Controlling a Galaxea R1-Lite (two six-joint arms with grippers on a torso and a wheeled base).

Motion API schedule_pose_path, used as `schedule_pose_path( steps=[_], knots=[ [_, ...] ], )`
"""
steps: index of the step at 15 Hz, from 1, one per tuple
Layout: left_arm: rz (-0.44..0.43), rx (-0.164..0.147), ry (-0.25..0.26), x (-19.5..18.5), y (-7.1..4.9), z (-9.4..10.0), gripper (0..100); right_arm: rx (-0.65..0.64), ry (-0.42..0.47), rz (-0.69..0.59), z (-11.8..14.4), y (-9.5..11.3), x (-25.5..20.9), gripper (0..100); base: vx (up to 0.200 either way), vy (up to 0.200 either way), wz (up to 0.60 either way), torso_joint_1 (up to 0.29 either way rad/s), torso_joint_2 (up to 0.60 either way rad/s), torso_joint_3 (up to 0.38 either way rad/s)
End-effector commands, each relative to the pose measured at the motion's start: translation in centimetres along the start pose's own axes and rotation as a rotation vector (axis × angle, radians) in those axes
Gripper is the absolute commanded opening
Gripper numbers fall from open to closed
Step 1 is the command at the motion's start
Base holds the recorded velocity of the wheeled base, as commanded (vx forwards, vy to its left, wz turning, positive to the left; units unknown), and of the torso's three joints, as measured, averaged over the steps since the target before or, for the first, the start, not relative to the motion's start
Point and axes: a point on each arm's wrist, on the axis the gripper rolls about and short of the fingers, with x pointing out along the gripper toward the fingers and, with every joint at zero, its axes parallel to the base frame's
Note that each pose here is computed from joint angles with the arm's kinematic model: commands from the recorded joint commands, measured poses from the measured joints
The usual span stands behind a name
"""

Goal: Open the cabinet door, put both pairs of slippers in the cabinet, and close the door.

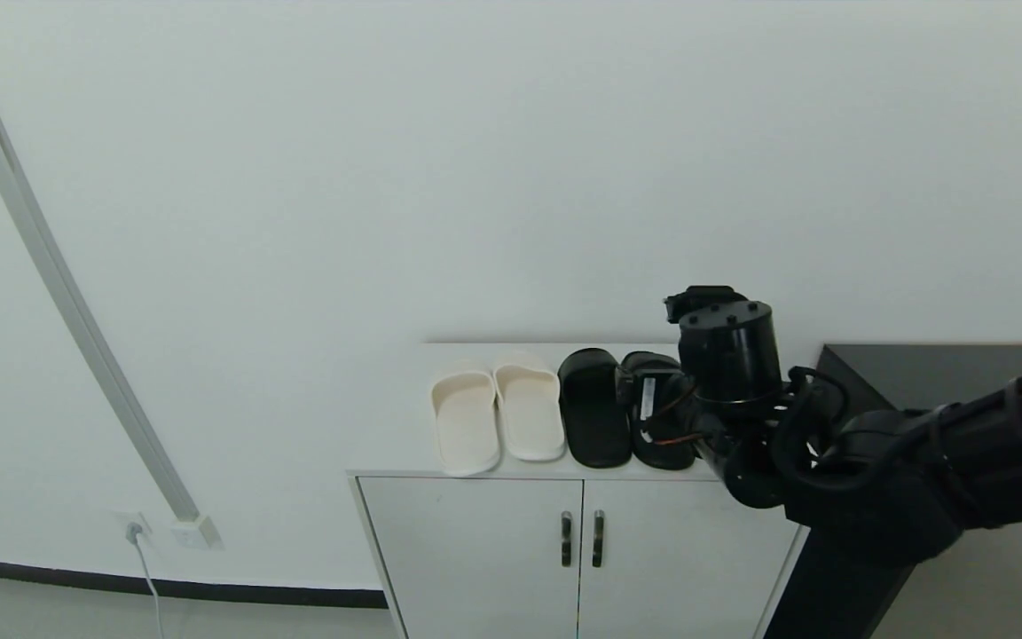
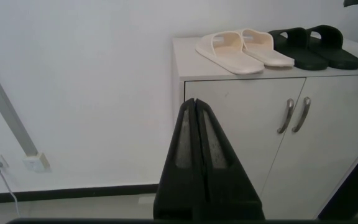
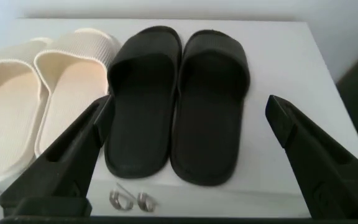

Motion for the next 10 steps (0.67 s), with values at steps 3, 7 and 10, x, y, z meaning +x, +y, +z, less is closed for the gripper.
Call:
schedule_pose_path(
  steps=[3,7,10],
  knots=[
    [0.0,0.0,0.002,0.0,0.0,0.0,0,-0.007,0.01,-0.057,-1.5,0.9,3.8,100,0.0,0.0,0.0,0.0,0.0,0.0],
    [0.0,0.0,0.002,0.0,0.0,0.0,0,-0.025,0.039,-0.088,-3.9,1.4,7.1,100,0.0,0.0,0.0,0.0,0.0,0.0],
    [0.0,0.0,0.002,0.0,0.0,0.0,0,-0.02,0.038,-0.108,-4.6,1.3,9.5,100,0.0,0.0,0.0,0.0,0.0,0.0]
  ],
)
